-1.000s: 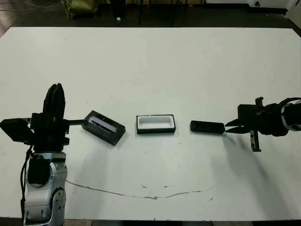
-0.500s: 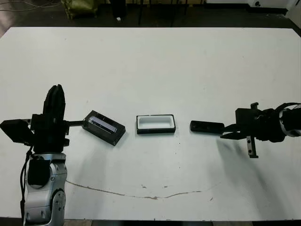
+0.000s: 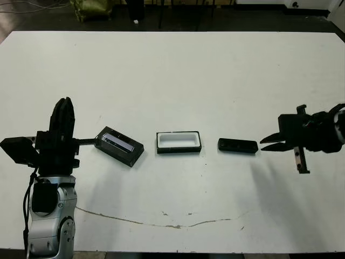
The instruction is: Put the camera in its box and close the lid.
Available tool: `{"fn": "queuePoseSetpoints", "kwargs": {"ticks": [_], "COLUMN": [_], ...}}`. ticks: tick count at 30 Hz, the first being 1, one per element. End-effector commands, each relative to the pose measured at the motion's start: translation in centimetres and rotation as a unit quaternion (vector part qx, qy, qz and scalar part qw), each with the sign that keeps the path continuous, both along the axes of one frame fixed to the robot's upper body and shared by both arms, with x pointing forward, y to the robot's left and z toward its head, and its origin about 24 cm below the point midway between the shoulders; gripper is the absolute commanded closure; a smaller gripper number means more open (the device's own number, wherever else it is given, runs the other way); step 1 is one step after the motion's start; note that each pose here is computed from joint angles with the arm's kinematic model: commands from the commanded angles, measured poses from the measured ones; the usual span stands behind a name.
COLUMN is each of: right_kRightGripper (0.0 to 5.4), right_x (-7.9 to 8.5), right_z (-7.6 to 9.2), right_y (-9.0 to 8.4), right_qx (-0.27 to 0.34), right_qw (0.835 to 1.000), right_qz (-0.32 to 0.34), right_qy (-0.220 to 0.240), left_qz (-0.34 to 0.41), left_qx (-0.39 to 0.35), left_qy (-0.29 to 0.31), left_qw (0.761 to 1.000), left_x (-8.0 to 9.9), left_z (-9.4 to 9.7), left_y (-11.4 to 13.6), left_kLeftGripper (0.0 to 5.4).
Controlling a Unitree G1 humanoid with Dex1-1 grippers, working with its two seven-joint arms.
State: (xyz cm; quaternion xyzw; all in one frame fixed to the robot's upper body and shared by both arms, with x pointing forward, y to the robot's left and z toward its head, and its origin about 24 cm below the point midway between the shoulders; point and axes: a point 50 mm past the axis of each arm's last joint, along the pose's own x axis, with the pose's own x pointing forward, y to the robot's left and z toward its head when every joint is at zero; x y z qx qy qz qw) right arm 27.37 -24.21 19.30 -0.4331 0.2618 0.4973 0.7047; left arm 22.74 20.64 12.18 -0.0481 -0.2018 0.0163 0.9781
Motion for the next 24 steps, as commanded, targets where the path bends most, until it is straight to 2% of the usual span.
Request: {"fn": "queuePoseSetpoints", "kwargs": {"ticks": [1, 3, 5, 7, 11, 14, 19, 24], "right_kRightGripper": [5.4, 5.4, 5.4, 5.4, 5.4, 5.4, 5.4, 5.4], "right_x": [0.9, 1.5, 2.2, 2.9, 4.0, 4.6, 5.3, 5.3], "right_z": [0.7, 0.8, 0.5, 0.1, -1.1, -2.3, -4.2, -4.7], "right_y": [-0.9, -1.3, -1.5, -1.4, -0.6, 0.1, 0.5, 0.2], "right_qx": [0.08, 0.127, 0.16, 0.165, 0.135, 0.122, 0.107, 0.117], "right_qw": [0.995, 0.985, 0.976, 0.973, 0.976, 0.978, 0.982, 0.984], "right_qz": [-0.041, -0.078, -0.092, -0.102, -0.097, -0.08, -0.09, -0.076], "right_qy": [-0.045, -0.09, -0.114, -0.129, -0.142, -0.146, -0.128, -0.108], "left_qz": [0.002, -0.002, -0.002, 0.0, -0.001, 0.001, 0.002, 0.001], "left_qx": [0.0, -0.001, -0.003, -0.002, -0.008, -0.007, -0.005, -0.007], "left_qy": [0.017, 0.016, 0.017, 0.019, 0.021, 0.021, 0.021, 0.023], "left_qw": [1.0, 1.0, 1.0, 1.0, 1.0, 1.0, 1.0, 1.0], "left_x": [-0.1, 0.0, 0.0, -0.1, -0.2, -0.3, -0.3, -0.3], "left_z": [-0.5, -0.6, -0.6, -0.6, -0.7, -0.7, -0.7, -0.8], "left_y": [0.1, 0.1, 0.1, 0.0, 0.0, 0.0, 0.0, 0.0], "left_kLeftGripper": [5.37, 5.37, 5.37, 5.37, 5.37, 5.37, 5.37, 5.37]}}
